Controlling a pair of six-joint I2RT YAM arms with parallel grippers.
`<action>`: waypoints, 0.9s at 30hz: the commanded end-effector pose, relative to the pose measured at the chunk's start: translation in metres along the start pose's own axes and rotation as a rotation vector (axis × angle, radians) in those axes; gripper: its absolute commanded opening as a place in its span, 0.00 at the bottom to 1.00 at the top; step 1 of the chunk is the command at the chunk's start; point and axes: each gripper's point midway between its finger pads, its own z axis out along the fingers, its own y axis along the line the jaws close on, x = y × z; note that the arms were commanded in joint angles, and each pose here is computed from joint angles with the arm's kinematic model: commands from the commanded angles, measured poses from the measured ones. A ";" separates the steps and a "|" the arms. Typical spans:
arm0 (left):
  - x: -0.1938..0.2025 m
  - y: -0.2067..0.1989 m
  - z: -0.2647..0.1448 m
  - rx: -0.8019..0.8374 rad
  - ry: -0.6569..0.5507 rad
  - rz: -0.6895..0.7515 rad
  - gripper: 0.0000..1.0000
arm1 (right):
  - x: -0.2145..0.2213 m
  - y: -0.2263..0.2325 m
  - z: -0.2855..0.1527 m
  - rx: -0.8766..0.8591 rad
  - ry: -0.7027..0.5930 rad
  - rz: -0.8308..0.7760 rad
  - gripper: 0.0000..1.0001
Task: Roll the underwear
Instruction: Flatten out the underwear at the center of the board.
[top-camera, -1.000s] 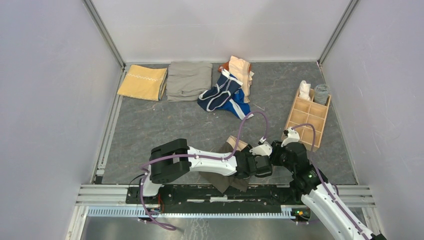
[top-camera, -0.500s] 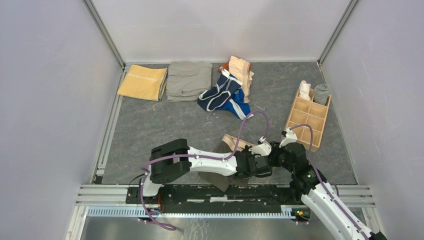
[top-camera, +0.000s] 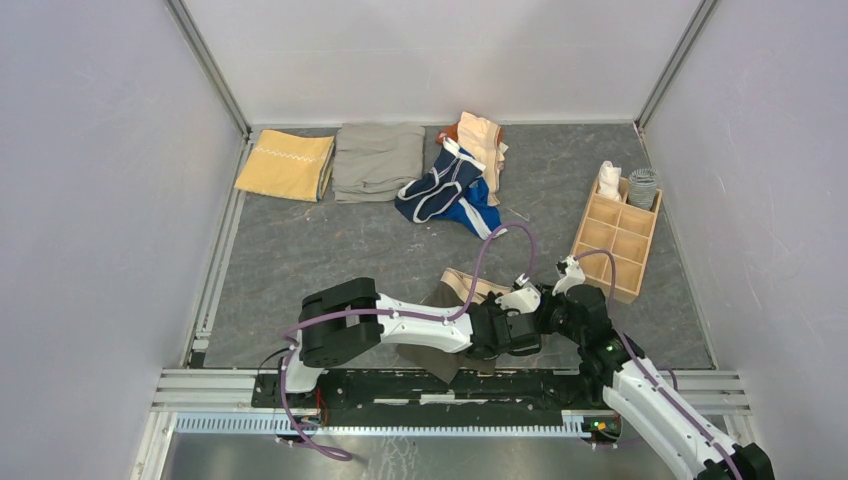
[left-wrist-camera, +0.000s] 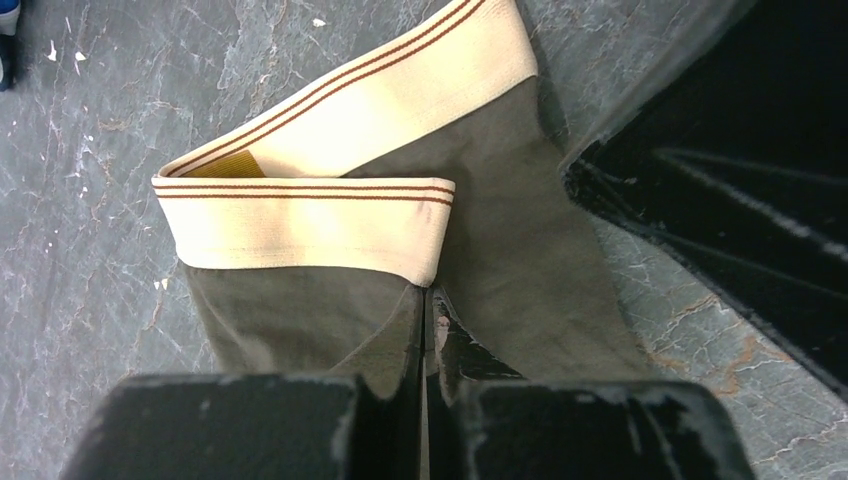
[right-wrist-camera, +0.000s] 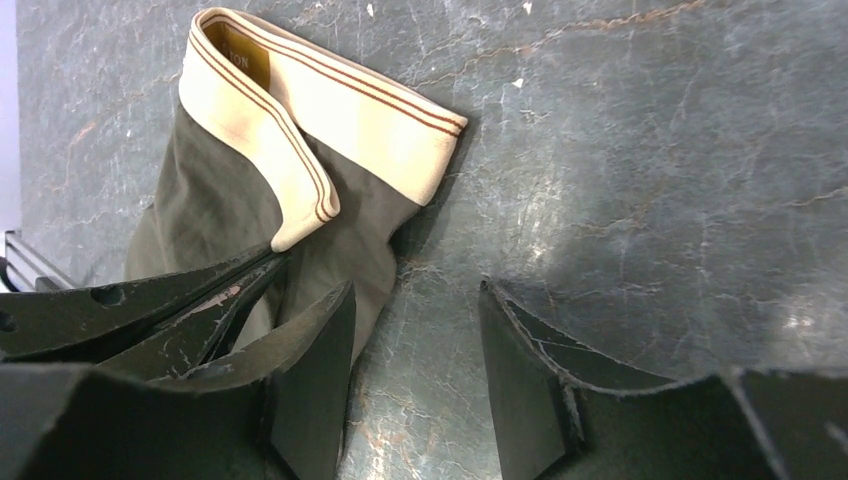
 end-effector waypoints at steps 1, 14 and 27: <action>-0.021 -0.002 -0.010 0.028 -0.067 -0.066 0.02 | 0.007 0.007 0.006 -0.065 0.015 0.032 0.54; -0.023 -0.006 -0.011 0.050 -0.076 -0.075 0.02 | 0.022 -0.002 0.015 -0.050 0.046 0.105 0.47; -0.026 -0.008 -0.013 0.064 -0.090 -0.087 0.02 | 0.035 -0.018 0.022 -0.003 0.069 0.124 0.38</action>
